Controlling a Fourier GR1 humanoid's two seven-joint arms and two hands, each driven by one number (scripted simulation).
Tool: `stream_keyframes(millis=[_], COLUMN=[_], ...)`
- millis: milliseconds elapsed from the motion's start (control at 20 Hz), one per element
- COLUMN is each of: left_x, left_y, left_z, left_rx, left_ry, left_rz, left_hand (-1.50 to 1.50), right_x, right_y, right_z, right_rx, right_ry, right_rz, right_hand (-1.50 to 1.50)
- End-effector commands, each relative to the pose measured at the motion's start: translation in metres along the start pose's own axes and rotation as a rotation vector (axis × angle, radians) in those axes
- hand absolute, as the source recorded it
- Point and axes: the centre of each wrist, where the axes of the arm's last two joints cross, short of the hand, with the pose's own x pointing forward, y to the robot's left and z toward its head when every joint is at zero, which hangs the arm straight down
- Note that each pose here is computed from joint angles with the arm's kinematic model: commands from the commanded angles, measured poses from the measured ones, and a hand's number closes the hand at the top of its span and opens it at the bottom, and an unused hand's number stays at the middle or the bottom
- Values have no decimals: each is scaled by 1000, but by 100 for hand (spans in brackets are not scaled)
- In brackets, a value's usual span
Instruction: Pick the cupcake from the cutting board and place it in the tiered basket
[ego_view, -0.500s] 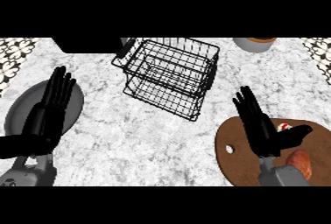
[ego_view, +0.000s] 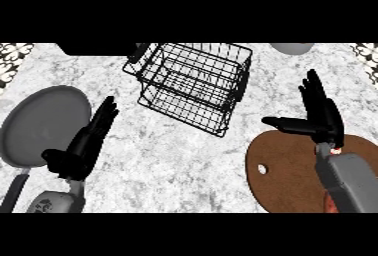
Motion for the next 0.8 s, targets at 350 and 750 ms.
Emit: stream_keyframes(millis=[350,750], left_x=[-39,-30], left_y=[3,-1], left_z=[11,4], left_rx=[-37,-36], left_ry=[76,87], left_rz=[26,14], left_hand=[0,0], right_x=[61,117], right_y=[-32,-81], right_z=[2,3], right_rx=[-29,116], right_ry=[-180,191], right_rz=[360,1073], right_hand=[-150,-150])
